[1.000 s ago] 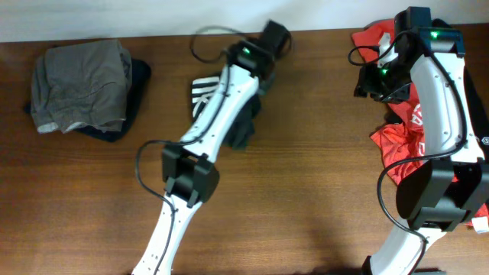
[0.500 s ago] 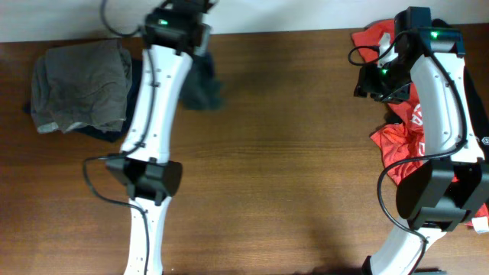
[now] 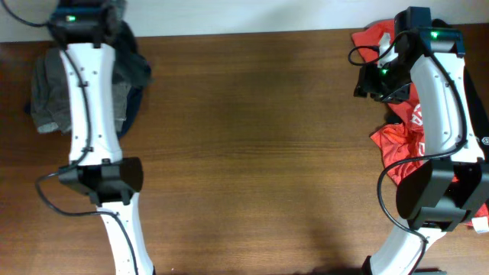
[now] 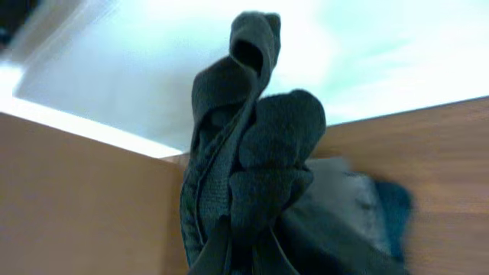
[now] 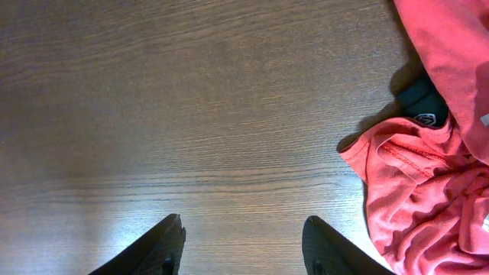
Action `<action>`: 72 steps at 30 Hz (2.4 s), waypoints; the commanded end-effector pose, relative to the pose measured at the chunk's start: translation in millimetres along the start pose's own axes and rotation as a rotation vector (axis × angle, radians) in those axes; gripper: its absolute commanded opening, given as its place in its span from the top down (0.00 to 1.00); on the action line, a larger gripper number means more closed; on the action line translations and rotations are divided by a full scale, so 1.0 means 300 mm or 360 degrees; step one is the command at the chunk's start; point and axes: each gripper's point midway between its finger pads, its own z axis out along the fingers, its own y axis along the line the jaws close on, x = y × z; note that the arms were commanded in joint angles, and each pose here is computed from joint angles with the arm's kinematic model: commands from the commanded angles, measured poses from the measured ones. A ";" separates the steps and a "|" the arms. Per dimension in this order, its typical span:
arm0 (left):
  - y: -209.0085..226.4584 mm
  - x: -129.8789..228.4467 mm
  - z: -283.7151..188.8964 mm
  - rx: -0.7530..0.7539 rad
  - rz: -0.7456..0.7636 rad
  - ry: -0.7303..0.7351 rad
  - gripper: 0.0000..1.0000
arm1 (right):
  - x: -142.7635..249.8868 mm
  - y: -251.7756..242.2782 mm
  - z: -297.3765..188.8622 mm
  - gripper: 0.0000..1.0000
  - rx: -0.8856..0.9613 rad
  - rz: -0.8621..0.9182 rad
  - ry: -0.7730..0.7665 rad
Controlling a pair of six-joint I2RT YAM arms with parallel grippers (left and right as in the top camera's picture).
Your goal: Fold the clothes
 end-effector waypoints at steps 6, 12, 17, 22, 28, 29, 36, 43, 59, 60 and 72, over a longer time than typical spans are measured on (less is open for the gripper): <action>0.384 0.071 -0.022 -0.0310 0.0336 0.0003 1.00 | 0.012 -0.007 -0.019 0.46 0.0014 -0.0004 0.0011; 0.522 0.135 0.031 -0.0225 0.0397 -0.0124 1.00 | 0.031 -0.009 -0.018 0.46 0.0018 0.0001 0.0049; 0.537 0.184 0.070 -0.0127 0.0519 -0.0154 1.00 | 0.047 -0.010 -0.019 0.46 0.0021 0.0005 0.0080; 0.486 0.255 0.145 0.0066 0.0748 -0.0198 1.00 | 0.061 -0.011 -0.019 0.46 0.0023 0.0010 0.0107; 0.476 0.344 0.232 0.0119 0.0853 -0.0146 1.00 | 0.075 -0.012 -0.021 0.46 0.0026 0.0014 0.0135; 0.477 0.357 0.246 0.0119 0.0849 -0.0137 1.00 | 0.079 -0.012 -0.021 0.46 0.0027 0.0014 0.0142; 0.435 0.410 0.330 0.0158 0.0841 -0.0127 1.00 | 0.092 -0.016 -0.022 0.46 0.0035 0.0018 0.0169; 0.369 0.386 0.349 0.0224 0.0852 -0.0201 1.00 | 0.087 -0.015 -0.021 0.46 0.0034 0.0017 0.0158; -0.346 0.275 0.216 0.0990 0.0966 -0.0281 0.01 | 0.074 -0.014 -0.020 0.46 0.0032 0.0012 0.0134; -0.396 0.276 0.199 0.1059 0.0975 -0.0295 0.01 | 0.074 -0.014 -0.020 0.46 0.0032 0.0012 0.0133; -0.668 0.183 0.103 0.1361 0.0196 -0.0155 0.01 | 0.065 -0.014 -0.020 0.46 0.0031 0.0003 0.0115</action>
